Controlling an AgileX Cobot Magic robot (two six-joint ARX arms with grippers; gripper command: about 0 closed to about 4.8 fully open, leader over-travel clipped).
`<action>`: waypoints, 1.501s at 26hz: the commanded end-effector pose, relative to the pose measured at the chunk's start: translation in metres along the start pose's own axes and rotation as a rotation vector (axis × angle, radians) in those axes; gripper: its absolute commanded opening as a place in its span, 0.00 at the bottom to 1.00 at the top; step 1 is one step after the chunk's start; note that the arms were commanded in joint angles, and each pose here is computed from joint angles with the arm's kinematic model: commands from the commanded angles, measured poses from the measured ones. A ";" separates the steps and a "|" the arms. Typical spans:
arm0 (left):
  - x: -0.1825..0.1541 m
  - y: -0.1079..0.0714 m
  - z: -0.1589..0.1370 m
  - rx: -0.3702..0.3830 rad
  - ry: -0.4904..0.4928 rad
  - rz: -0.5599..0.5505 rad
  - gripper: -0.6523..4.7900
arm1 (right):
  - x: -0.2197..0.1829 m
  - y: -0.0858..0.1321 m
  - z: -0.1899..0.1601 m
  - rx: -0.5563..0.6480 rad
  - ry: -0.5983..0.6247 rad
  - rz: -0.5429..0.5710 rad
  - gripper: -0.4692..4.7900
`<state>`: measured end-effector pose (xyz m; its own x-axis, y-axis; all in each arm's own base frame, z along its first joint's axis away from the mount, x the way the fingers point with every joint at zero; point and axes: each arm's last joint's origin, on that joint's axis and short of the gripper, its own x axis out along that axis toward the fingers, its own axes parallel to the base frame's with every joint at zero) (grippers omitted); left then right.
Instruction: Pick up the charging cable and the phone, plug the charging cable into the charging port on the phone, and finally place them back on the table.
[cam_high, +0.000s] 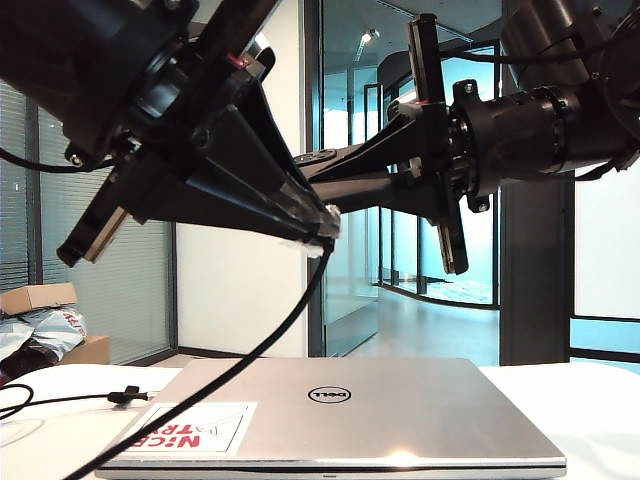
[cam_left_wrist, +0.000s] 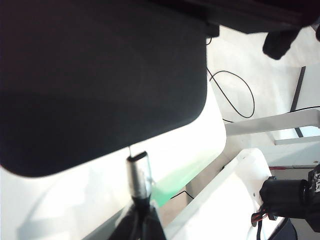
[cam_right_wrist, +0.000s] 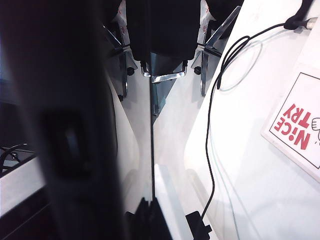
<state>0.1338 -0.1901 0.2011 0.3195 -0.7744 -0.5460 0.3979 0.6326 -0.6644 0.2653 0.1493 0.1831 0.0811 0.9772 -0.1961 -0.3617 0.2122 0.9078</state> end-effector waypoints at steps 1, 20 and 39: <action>-0.001 -0.003 0.004 0.012 -0.038 -0.022 0.11 | -0.001 0.006 0.003 -0.033 0.004 0.029 0.08; -0.001 -0.003 0.003 0.012 -0.035 -0.020 0.11 | -0.008 0.008 0.010 -0.023 -0.045 0.049 0.08; -0.001 -0.003 0.003 0.012 -0.037 -0.020 0.11 | -0.014 0.001 0.011 0.026 -0.079 -0.002 0.08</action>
<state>0.1346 -0.1909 0.2028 0.3335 -0.7794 -0.5304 0.4040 0.6265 -0.6666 0.2735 0.1351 0.1841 0.1570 0.9676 -0.1976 -0.2893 0.2363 0.9276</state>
